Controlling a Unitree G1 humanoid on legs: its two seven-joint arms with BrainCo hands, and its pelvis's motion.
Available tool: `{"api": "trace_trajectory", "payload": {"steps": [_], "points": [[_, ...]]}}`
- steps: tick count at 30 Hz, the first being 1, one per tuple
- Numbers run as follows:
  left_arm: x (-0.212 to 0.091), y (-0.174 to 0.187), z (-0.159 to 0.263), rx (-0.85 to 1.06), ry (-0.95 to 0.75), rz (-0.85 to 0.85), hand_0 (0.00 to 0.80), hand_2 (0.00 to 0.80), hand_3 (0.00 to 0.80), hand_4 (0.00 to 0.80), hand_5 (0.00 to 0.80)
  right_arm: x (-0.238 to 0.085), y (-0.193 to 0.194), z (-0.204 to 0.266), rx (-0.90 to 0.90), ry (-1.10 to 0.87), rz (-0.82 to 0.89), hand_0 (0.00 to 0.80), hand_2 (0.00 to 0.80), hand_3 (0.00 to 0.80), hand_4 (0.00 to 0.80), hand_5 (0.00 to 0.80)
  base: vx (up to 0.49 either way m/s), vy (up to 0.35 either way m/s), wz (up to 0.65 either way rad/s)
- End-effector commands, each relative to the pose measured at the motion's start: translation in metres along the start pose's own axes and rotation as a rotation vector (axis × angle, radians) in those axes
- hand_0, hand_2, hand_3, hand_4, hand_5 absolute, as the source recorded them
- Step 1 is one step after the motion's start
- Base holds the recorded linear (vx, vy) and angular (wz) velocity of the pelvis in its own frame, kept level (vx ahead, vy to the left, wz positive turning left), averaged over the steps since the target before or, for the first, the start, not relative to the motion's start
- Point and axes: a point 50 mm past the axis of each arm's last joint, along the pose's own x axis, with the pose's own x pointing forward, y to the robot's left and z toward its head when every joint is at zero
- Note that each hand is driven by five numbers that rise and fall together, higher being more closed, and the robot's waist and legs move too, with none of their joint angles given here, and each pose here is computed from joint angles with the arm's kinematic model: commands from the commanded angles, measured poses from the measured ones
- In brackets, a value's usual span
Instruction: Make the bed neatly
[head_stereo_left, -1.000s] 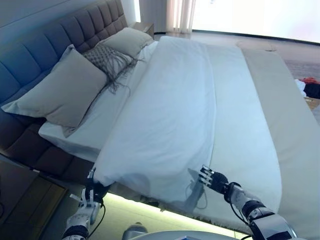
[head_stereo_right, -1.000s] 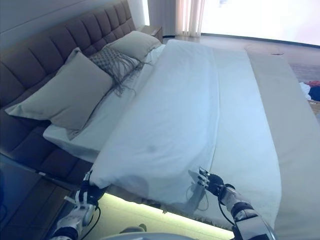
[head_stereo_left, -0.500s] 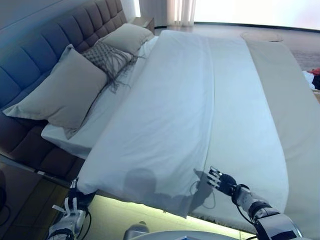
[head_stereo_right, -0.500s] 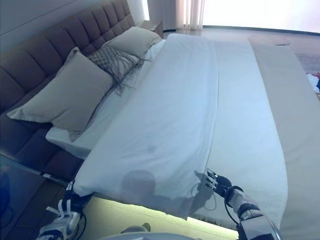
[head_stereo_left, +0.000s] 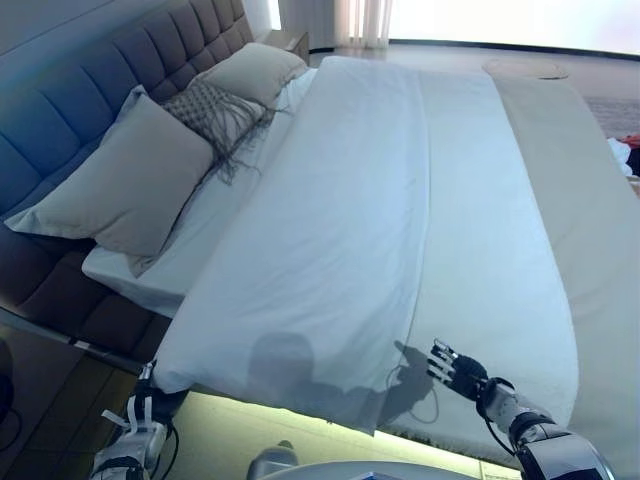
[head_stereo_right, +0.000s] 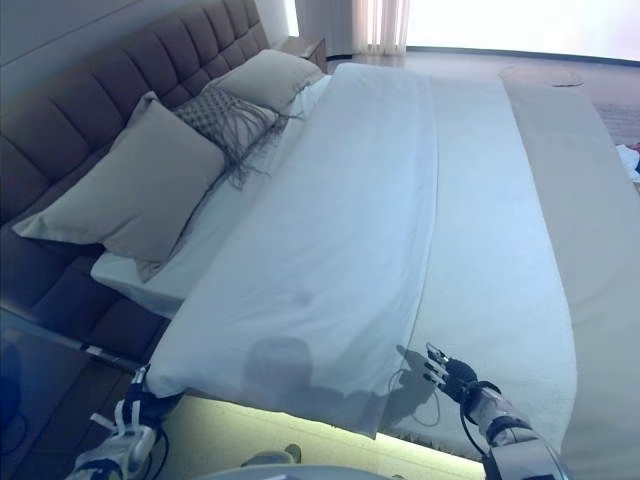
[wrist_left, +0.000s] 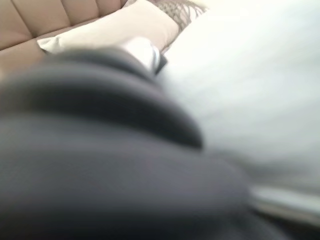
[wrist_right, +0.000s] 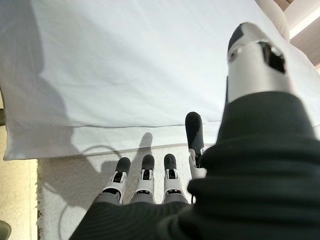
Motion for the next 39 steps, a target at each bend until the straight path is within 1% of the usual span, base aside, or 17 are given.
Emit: {"api": "trace_trajectory", "payload": {"steps": [1, 5, 8, 13, 14, 15, 16, 18, 23, 29, 32, 34, 37, 39], "points": [[-0.109, 0.036, 0.135, 0.117, -0.550, 0.187, 0.800, 0.800, 0.800, 0.800, 0.800, -0.008, -0.016, -0.001, 0.060, -0.048, -0.039, 0.000, 0.000, 0.000, 0.000, 0.000, 0.000, 0.000, 0.00], [-0.116, 0.037, 0.139, 0.094, -0.589, 0.195, 0.800, 0.800, 0.800, 0.800, 0.800, -0.010, -0.019, 0.001, 0.057, -0.053, -0.040, 0.000, 0.000, 0.000, 0.000, 0.000, -0.010, 0.018, 0.00], [-0.114, 0.042, 0.130, 0.105, -0.549, 0.181, 0.800, 0.800, 0.800, 0.800, 0.800, -0.009, -0.017, 0.003, 0.050, -0.053, -0.035, 0.000, 0.000, 0.000, 0.000, 0.000, -0.008, 0.024, 0.00], [-0.095, 0.040, 0.113, 0.125, -0.462, 0.165, 0.800, 0.800, 0.800, 0.800, 0.800, -0.006, -0.009, 0.002, 0.038, -0.064, 0.001, 0.000, 0.000, 0.000, 0.000, 0.000, -0.021, 0.003, 0.06], [-0.091, 0.040, 0.108, 0.116, -0.445, 0.159, 0.747, 0.747, 0.747, 0.747, 0.747, -0.004, -0.006, 0.001, 0.037, -0.063, 0.009, 0.000, 0.000, 0.000, 0.000, 0.000, -0.038, -0.004, 0.14], [-0.088, 0.040, 0.103, 0.115, -0.427, 0.156, 0.311, 0.311, 0.311, 0.311, 0.311, -0.003, -0.005, -0.001, 0.036, -0.059, 0.017, 0.000, 0.000, 0.000, 0.000, 0.000, -0.034, -0.002, 0.16], [-0.085, 0.042, 0.098, 0.112, -0.412, 0.155, 0.000, 0.000, 0.000, 0.000, 0.000, -0.003, -0.004, -0.003, 0.034, -0.056, 0.024, 0.000, 0.000, 0.000, 0.000, 0.000, -0.023, 0.001, 0.18], [-0.079, 0.046, 0.084, 0.110, -0.373, 0.162, 0.000, 0.000, 0.000, 0.000, 0.000, -0.001, 0.000, -0.006, 0.035, -0.052, 0.040, 0.000, 0.000, 0.000, 0.000, 0.000, -0.012, 0.001, 0.24], [-0.075, 0.061, 0.058, 0.115, -0.282, 0.218, 0.000, 0.000, 0.000, 0.000, 0.000, -0.001, 0.002, -0.011, 0.056, -0.039, 0.056, 0.000, 0.000, 0.000, 0.000, 0.000, -0.002, -0.008, 0.32], [-0.079, 0.080, 0.027, 0.115, -0.188, 0.279, 0.000, 0.000, 0.000, 0.000, 0.000, -0.003, -0.003, -0.012, 0.085, -0.045, 0.035, 0.000, 0.000, 0.000, 0.000, 0.000, -0.010, 0.001, 0.25], [-0.082, 0.085, 0.017, 0.130, -0.137, 0.279, 0.000, 0.000, 0.000, 0.000, 0.000, -0.004, -0.005, -0.011, 0.093, -0.051, 0.028, 0.000, 0.000, 0.000, 0.000, 0.000, -0.016, 0.006, 0.32], [-0.081, 0.085, 0.010, 0.124, -0.109, 0.220, 0.000, 0.000, 0.000, 0.000, 0.000, -0.004, -0.005, -0.011, 0.098, -0.054, 0.024, 0.000, 0.000, 0.000, 0.000, 0.000, -0.008, 0.003, 0.03], [-0.073, 0.074, -0.011, 0.130, 0.006, 0.021, 0.000, 0.000, 0.000, 0.000, 0.000, -0.004, -0.005, -0.014, 0.101, -0.050, 0.021, 0.000, 0.000, 0.000, 0.000, 0.000, 0.000, 0.000, 0.00], [-0.069, 0.068, -0.028, 0.149, 0.081, -0.081, 0.000, 0.000, 0.000, 0.000, 0.000, -0.005, -0.006, -0.015, 0.105, -0.051, 0.016, 0.000, 0.000, 0.000, 0.000, 0.000, -0.034, 0.010, -0.03]]}}
